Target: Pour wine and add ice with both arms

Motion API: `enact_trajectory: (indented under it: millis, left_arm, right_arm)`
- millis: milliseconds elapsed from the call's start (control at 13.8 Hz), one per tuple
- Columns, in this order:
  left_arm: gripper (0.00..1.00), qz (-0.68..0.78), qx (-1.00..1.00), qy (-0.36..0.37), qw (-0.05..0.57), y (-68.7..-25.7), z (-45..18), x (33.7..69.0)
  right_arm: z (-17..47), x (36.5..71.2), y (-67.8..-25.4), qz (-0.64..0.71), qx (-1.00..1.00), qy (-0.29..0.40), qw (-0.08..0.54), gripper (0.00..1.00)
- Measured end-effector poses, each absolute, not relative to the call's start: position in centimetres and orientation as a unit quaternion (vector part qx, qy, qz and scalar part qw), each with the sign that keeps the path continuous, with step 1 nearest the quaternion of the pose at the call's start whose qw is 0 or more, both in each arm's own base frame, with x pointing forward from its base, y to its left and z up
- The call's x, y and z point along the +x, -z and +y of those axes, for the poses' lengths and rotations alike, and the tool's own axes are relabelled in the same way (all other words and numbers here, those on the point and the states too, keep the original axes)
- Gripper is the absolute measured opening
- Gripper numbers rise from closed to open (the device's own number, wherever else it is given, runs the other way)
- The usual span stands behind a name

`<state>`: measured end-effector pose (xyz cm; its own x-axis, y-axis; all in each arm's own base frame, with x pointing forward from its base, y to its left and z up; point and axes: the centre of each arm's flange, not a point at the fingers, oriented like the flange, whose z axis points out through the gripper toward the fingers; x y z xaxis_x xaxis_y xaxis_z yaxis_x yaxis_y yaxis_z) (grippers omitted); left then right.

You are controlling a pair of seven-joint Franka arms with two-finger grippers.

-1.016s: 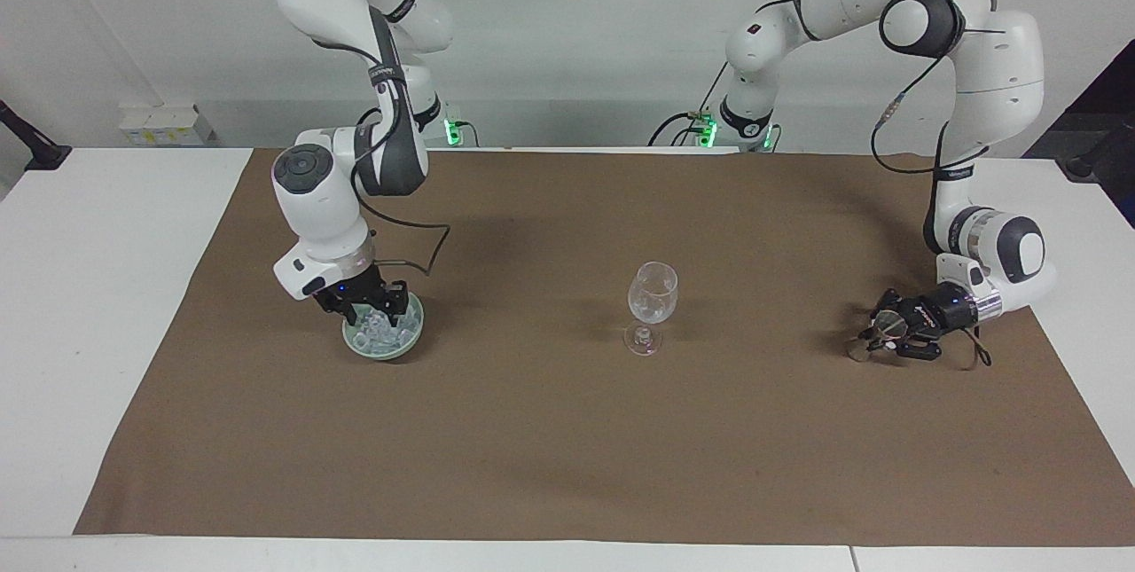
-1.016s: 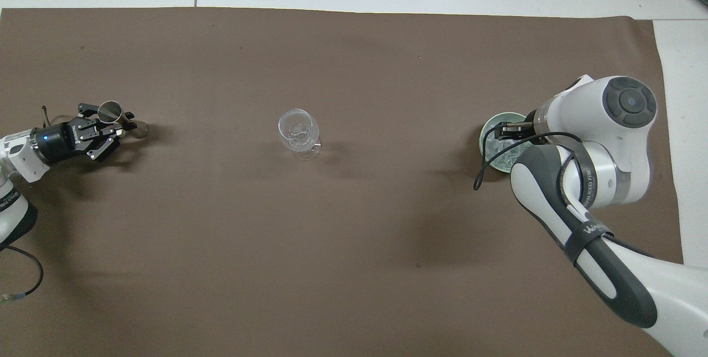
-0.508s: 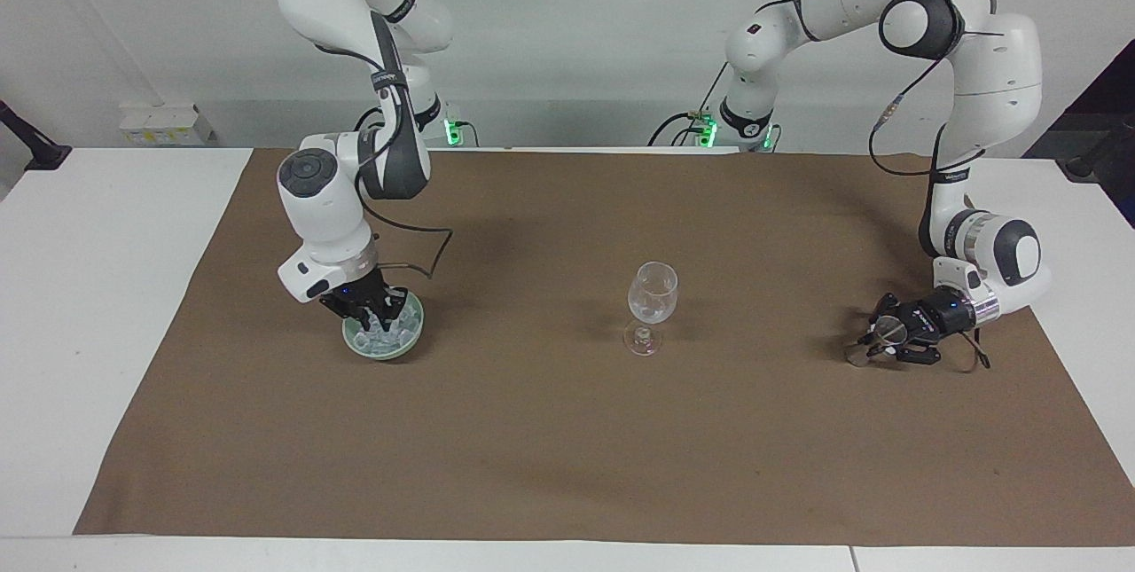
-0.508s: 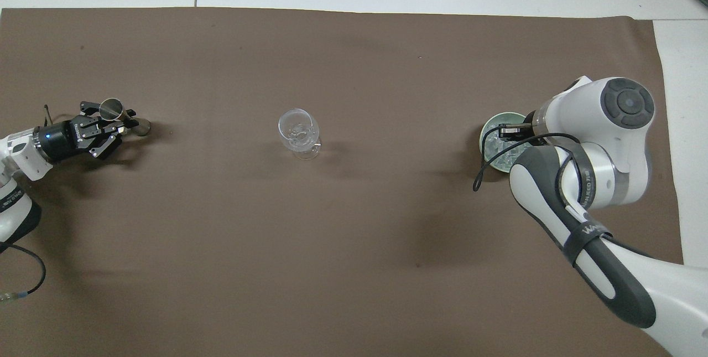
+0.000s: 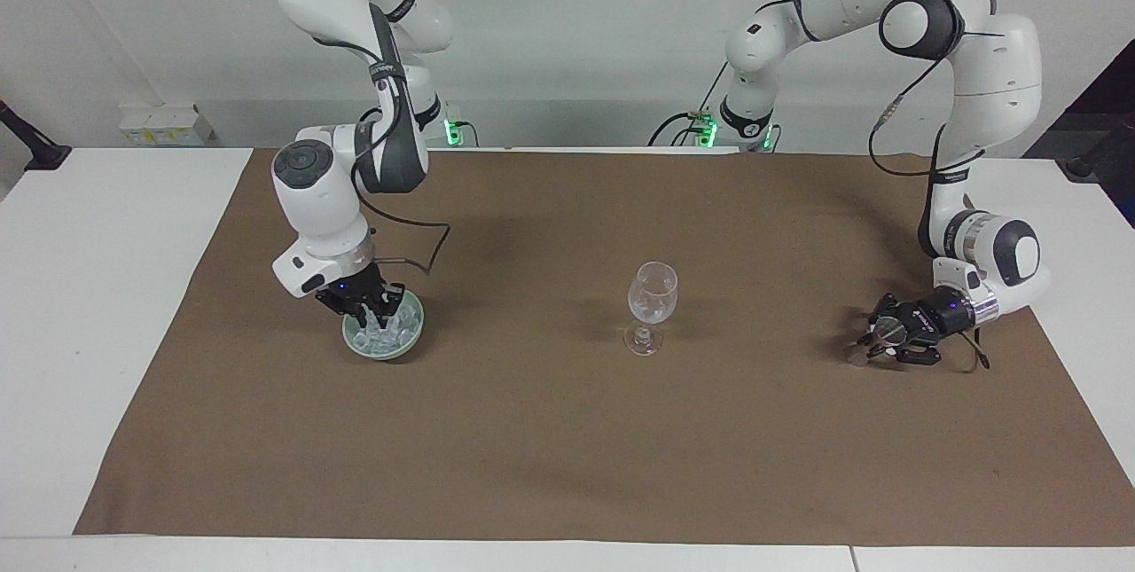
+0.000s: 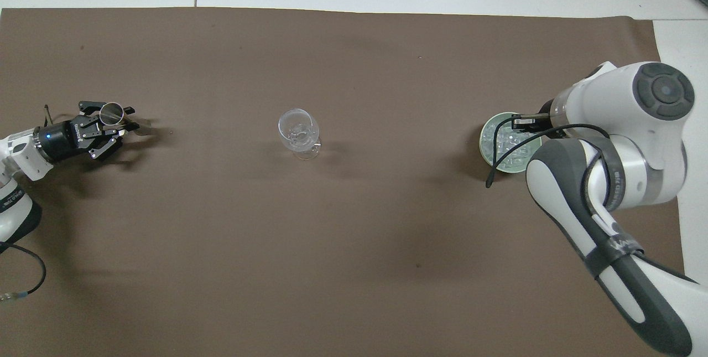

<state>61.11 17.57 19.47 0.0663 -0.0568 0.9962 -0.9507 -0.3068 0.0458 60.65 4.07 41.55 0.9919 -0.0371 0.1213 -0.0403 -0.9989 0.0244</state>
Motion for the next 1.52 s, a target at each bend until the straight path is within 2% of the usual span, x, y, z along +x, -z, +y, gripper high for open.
enact_trajectory:
  millis: [218,363,726,944,1234,1524]
  left_arm:
    - [0.79,-0.422,0.601,-0.540,0.410,-19.8,17.9,61.3]
    - [1.00,-0.436,0.601,-0.534,0.406,-20.0,18.3,61.4]
    - [1.00,-0.492,0.599,-0.490,0.397,-20.9,20.6,60.4]
    - [1.00,-0.545,0.590,-0.450,0.390,-22.8,22.0,59.9]
    - [1.00,-0.617,0.579,-0.405,0.347,-29.1,23.5,60.7]
    - [1.00,-0.645,0.613,-0.338,0.307,-37.9,23.0,60.5]
  right_arm:
    - [4.6,59.9,-46.6,-0.024,0.997,-0.073,0.014,0.30]
    - [5.7,59.8,-49.2,-0.028,0.997,-0.075,0.013,0.30]
    - [8.8,60.2,-51.8,-0.056,0.994,-0.094,-0.001,0.30]
    - [13.3,60.6,-53.4,-0.080,0.990,-0.107,-0.035,0.30]
    - [22.2,60.1,-54.7,-0.105,0.985,-0.107,-0.081,0.30]
    - [33.0,58.0,-56.9,-0.113,0.979,-0.109,-0.133,0.30]
